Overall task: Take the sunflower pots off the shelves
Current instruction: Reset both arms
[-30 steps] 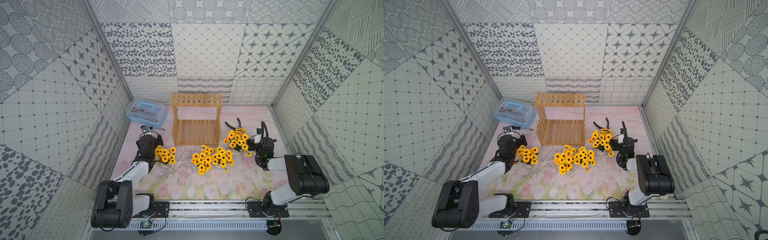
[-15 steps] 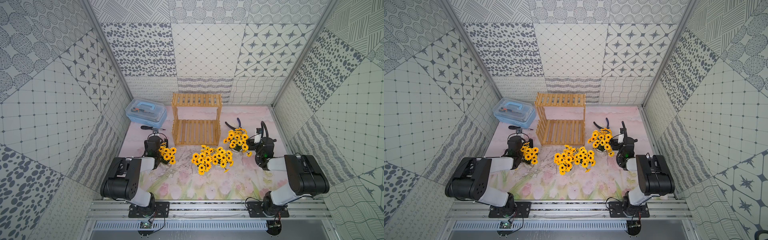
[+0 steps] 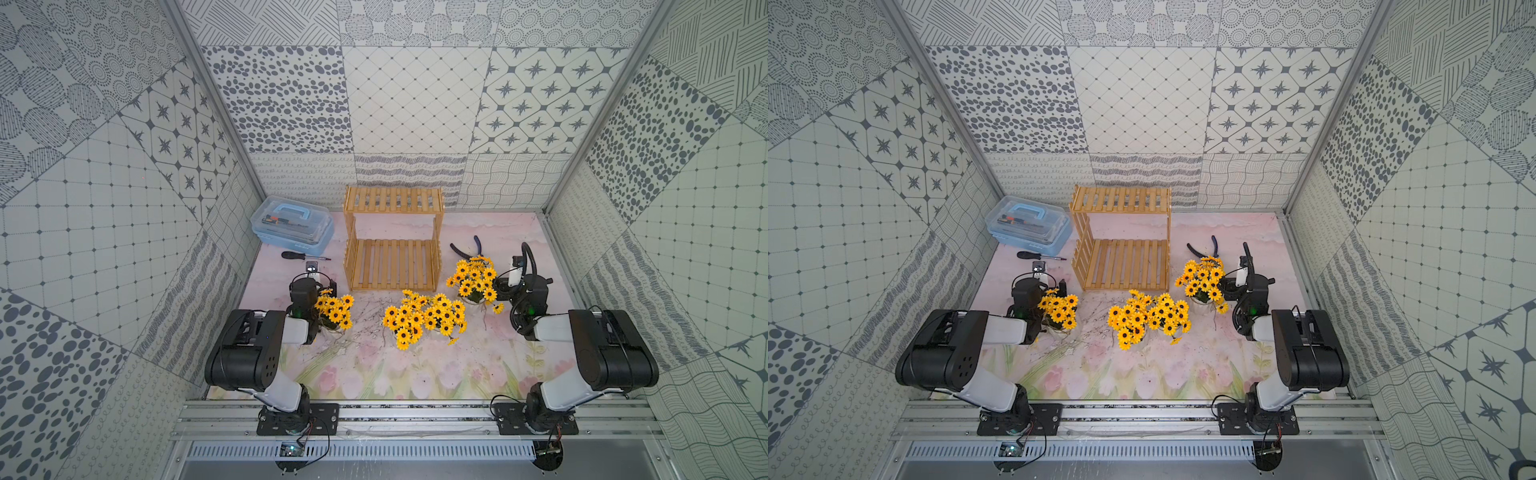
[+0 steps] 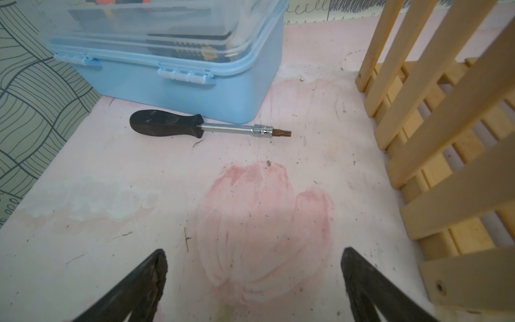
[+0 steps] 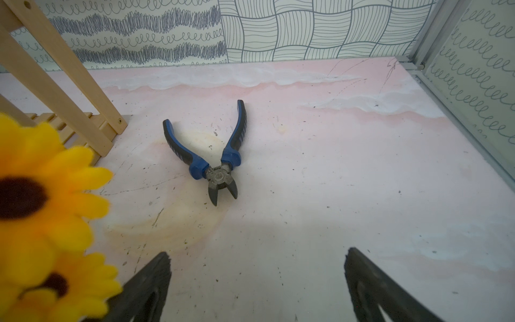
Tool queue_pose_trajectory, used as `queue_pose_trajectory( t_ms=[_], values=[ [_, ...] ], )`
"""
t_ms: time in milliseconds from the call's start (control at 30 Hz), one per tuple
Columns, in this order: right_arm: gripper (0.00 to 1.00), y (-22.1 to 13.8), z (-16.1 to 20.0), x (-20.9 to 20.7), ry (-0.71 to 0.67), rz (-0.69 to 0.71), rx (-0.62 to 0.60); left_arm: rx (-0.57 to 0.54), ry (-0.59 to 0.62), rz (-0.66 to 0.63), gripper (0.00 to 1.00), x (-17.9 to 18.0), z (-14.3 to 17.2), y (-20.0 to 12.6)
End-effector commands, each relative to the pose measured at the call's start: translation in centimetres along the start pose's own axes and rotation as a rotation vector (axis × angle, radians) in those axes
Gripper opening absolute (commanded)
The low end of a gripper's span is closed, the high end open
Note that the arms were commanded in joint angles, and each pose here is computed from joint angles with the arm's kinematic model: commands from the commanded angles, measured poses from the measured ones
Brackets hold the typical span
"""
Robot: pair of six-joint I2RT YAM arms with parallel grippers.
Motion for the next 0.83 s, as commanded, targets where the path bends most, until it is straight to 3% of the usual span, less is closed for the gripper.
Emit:
queue_pose_trajectory(
  t_ms=[0, 800],
  values=[
    [0.98, 0.07, -2.15, 0.37, -0.016, -0.012, -0.084, -0.08, 0.004, 0.06, 0.98, -0.4, -1.59, 0.15],
    [0.98, 0.06, -2.05, 0.51, -0.025, -0.008, -0.082, -0.04, -0.042, 0.025, 0.98, 0.39, -1.61, 0.55]
  ],
)
Point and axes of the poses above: each gripper's point midway between its finger pads, its own y axis out along the fingers, its own x axis along the line the jaws close on, z = x × y, the point moved 4 cm from there along -y, back along the fingers
